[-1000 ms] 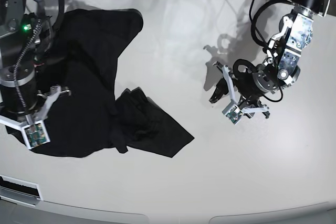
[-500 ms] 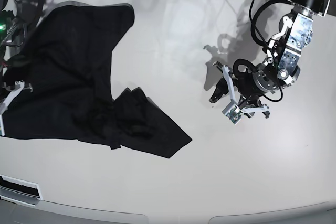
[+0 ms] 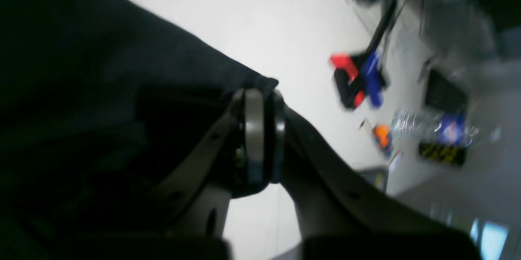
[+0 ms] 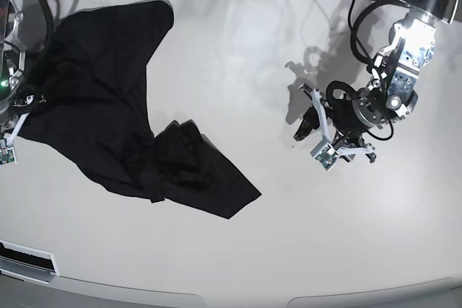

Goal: Layout the t-shirt on the table in an organized manner, then fold the t-shirt properly
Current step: 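Grasp the shirt with both grippers at separate points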

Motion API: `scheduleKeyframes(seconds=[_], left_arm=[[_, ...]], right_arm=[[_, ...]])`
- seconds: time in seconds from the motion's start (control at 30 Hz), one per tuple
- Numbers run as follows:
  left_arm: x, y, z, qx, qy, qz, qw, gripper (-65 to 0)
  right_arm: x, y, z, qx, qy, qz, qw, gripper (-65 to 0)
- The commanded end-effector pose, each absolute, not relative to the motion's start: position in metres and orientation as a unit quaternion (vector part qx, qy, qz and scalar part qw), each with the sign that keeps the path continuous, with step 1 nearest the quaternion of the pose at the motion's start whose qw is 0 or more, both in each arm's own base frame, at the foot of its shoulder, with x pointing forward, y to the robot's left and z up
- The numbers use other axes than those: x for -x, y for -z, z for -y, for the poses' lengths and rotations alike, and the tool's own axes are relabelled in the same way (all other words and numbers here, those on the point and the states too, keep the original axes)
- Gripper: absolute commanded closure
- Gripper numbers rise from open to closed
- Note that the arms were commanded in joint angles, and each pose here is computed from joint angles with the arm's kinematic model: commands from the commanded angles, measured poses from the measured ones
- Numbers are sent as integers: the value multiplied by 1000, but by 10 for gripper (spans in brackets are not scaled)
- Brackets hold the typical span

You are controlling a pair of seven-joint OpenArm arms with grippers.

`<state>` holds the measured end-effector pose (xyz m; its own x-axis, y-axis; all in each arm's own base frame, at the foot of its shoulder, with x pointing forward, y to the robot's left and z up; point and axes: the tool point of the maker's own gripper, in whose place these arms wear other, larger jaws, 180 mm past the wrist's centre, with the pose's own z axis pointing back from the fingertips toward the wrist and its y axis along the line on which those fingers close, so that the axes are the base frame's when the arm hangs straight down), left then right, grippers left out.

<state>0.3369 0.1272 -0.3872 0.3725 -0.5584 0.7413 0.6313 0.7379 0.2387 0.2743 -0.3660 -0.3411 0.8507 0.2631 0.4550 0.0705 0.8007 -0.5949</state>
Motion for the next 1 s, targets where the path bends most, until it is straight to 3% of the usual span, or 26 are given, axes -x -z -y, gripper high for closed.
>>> scheduleKeyframes(seconds=[0.0,0.07,0.13,0.23,0.33,0.47,0.53,0.63,0.8,0.97], left_arm=[[-346,373,-131,38,358,449,818,-286],[-346,374,-132,36,359,447,818,-286],[-346,374,-133,35,359,447,819,-286],[-345,375,-133,35,359,445,820,-286],[-343,378,-135,33,359,437,824,-286],[-343,377,-134,35,357,438,824,-286],[-343,378,-134,35,357,437,825,-286],[-343,378,-134,35,357,437,825,-286],[-343,378,-134,35,357,437,825,-286],[-342,380,-140,28,359,427,830,-286]], right_arm=[[-281,326,380,333,-35,280,900,-138],[-281,321,390,356,-10,276,893,-313],[-285,306,398,382,8,289,878,-378],[-299,283,393,387,12,323,864,-377],[-318,271,359,315,-20,372,873,-374],[-339,267,267,108,-131,441,881,-373],[-336,265,212,-21,-196,464,864,-373],[-328,265,159,-122,-238,480,836,-373],[-323,292,94,-174,-268,461,828,-373],[-337,341,56,-136,-276,418,855,-373]])
